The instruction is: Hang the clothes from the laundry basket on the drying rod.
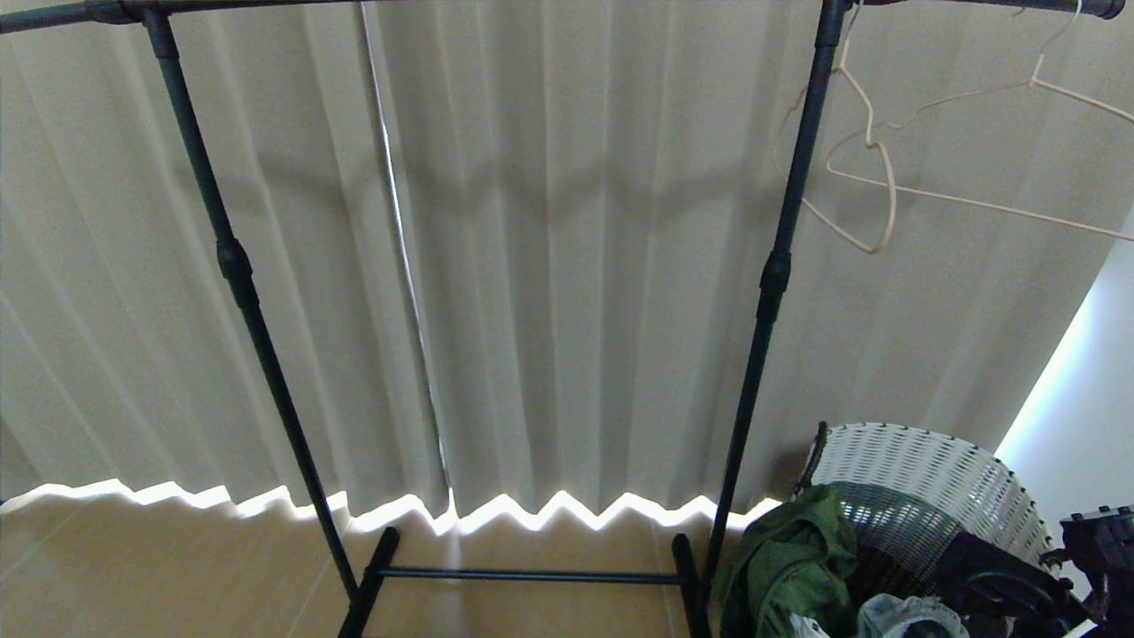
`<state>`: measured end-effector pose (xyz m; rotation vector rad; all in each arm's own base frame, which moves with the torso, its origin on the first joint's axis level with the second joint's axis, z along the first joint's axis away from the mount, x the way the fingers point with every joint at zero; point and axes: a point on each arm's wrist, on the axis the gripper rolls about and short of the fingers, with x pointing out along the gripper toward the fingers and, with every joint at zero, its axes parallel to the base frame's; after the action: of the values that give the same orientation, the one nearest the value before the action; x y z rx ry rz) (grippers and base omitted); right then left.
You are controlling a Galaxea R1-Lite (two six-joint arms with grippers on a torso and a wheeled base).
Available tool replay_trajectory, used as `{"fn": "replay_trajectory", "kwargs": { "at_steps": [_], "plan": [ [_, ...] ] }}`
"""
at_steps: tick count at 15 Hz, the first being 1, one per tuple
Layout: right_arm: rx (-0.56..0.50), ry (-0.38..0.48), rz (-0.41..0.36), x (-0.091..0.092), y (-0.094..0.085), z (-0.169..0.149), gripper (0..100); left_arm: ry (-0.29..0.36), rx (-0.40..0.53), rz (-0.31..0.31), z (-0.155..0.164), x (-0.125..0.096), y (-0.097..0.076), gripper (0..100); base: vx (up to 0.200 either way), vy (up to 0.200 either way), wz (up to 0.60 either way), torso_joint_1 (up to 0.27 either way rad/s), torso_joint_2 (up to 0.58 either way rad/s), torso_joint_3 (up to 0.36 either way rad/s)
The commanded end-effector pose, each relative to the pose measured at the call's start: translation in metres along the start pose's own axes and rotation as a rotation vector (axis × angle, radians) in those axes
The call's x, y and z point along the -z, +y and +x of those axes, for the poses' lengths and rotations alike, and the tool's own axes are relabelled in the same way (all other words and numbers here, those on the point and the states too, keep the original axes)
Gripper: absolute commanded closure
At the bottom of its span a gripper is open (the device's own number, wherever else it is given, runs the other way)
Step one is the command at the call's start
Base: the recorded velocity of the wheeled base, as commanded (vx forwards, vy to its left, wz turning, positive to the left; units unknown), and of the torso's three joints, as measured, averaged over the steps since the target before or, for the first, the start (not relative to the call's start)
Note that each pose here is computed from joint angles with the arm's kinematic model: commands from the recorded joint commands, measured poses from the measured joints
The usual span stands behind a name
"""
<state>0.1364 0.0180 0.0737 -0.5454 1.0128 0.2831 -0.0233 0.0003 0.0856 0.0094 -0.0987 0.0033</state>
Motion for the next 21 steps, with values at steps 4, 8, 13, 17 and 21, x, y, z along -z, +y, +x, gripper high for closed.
{"fn": "replay_trajectory", "kwargs": {
  "at_steps": [4, 8, 13, 17, 21],
  "plan": [
    [0.017, 0.103, 0.028, -0.008, -0.012, 0.025, 0, -0.001, -0.002, 0.001, 0.0, 0.0, 0.0, 0, 0.0, 0.0, 0.0, 0.0, 0.0, 0.0],
    [0.055, 0.103, 0.079, -0.012, -0.024, 0.045, 0, -0.001, -0.002, -0.001, 0.0, 0.0, 0.0, 0, 0.0, 0.0, 0.0, 0.0, 0.0, 0.0],
    [0.074, 0.098, 0.103, -0.013, -0.03, 0.056, 0, -0.001, -0.002, 0.001, 0.0, 0.0, 0.0, 0, 0.0, 0.0, 0.0, 0.0, 0.0, 0.0],
    [0.079, 0.097, 0.104, -0.013, -0.03, 0.056, 0, -0.001, -0.002, 0.001, 0.0, 0.0, 0.0, 0, 0.0, 0.0, 0.0, 0.0, 0.0, 0.0],
    [0.082, 0.093, 0.108, -0.013, -0.031, 0.056, 0, -0.001, -0.002, 0.001, 0.0, 0.0, 0.0, 0, 0.0, 0.0, 0.0, 0.0, 0.0, 0.0]
  ]
}}
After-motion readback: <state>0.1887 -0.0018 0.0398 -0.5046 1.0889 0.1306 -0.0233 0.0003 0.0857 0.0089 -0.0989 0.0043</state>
